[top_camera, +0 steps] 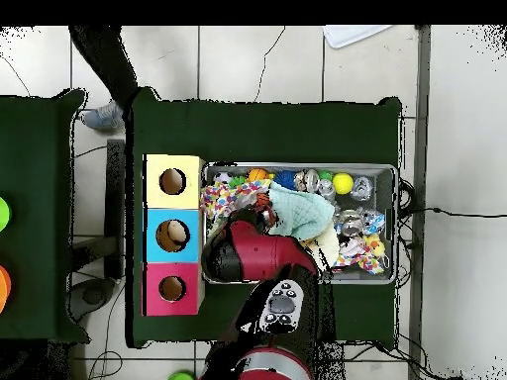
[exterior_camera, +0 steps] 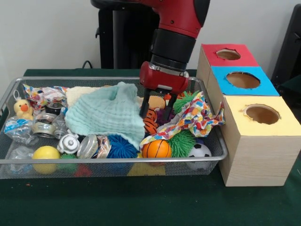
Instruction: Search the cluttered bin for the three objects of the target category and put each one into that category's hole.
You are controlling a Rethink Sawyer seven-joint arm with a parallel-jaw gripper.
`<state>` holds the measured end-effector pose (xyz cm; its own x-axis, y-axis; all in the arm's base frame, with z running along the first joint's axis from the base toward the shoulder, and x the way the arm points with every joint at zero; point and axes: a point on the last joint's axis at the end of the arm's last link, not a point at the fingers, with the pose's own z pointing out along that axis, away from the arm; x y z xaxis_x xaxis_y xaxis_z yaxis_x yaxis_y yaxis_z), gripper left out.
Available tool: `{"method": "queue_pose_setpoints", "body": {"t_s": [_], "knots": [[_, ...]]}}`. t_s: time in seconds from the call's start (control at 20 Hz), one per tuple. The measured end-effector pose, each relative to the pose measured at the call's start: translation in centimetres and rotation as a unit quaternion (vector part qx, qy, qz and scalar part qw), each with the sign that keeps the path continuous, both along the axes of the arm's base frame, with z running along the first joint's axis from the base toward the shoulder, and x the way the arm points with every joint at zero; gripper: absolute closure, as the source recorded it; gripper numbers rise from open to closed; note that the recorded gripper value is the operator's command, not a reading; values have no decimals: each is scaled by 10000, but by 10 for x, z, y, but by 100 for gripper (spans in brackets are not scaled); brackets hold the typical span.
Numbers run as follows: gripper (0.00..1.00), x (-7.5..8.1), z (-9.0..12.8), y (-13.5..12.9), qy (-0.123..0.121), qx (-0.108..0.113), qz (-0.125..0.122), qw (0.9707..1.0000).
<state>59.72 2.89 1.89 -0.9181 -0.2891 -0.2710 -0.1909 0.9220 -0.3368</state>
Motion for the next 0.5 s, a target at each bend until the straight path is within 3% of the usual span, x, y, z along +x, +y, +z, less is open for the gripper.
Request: {"method": "queue_pose_setpoints", "body": {"t_s": [0.5], "knots": [[0, 2, 1, -37, -12, -94, -53, 9999]]}}
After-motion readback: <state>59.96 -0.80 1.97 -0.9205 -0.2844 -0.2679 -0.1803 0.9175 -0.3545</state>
